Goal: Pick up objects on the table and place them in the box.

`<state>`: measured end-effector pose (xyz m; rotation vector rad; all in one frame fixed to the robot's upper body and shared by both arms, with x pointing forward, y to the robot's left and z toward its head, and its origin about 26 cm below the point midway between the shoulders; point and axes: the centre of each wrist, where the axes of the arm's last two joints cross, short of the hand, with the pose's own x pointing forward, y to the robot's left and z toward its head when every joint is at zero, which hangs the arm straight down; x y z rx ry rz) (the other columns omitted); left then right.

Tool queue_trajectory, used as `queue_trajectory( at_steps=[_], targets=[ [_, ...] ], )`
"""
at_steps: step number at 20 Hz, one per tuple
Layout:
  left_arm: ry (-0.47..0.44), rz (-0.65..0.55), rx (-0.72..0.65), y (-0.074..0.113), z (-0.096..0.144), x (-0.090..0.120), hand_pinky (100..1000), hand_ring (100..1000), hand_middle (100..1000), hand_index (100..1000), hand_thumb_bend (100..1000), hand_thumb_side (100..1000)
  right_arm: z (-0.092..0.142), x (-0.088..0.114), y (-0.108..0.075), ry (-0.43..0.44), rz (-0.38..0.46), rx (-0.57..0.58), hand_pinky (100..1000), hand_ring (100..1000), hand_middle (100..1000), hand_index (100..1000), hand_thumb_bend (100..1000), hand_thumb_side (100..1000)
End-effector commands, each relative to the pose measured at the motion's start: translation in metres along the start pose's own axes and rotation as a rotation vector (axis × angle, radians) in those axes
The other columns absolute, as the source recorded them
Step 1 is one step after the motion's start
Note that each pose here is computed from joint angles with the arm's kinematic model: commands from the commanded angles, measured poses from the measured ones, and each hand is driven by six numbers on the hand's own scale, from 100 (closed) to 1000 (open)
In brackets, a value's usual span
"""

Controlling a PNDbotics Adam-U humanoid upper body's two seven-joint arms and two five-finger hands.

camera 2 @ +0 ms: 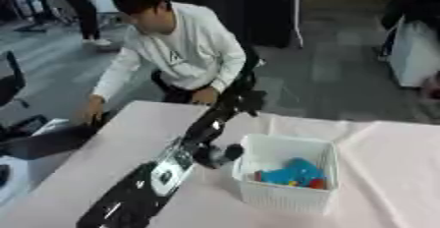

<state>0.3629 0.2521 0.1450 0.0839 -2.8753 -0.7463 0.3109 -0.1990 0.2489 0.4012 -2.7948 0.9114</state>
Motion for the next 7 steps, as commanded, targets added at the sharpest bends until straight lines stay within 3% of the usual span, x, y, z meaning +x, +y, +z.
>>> queue_trajectory(
  at_steps=[1,2,5,7],
  targets=[
    [-0.156,0.127,0.016,-0.004,-0.034,0.028,607,768,869,854,637,1000,-0.001,0.003,0.001,-0.087,0.044,0.193,287,100,100,500,100,1000],
    [-0.182,0.158,0.004,-0.005,-0.039,0.033,607,761,868,850,465,1000,0.001,0.003,0.002,-0.111,0.045,0.243,286,100,100,506,100,1000],
    [-0.254,0.23,-0.054,-0.007,-0.051,0.042,614,764,870,854,480,1000,0.005,0.002,0.006,-0.162,0.026,0.331,282,100,100,492,100,1000],
    [-0.314,0.248,-0.063,0.0,-0.061,0.05,645,766,857,855,565,1000,0.008,0.002,0.006,-0.178,0.002,0.343,277,100,100,508,100,1000]
  ],
)
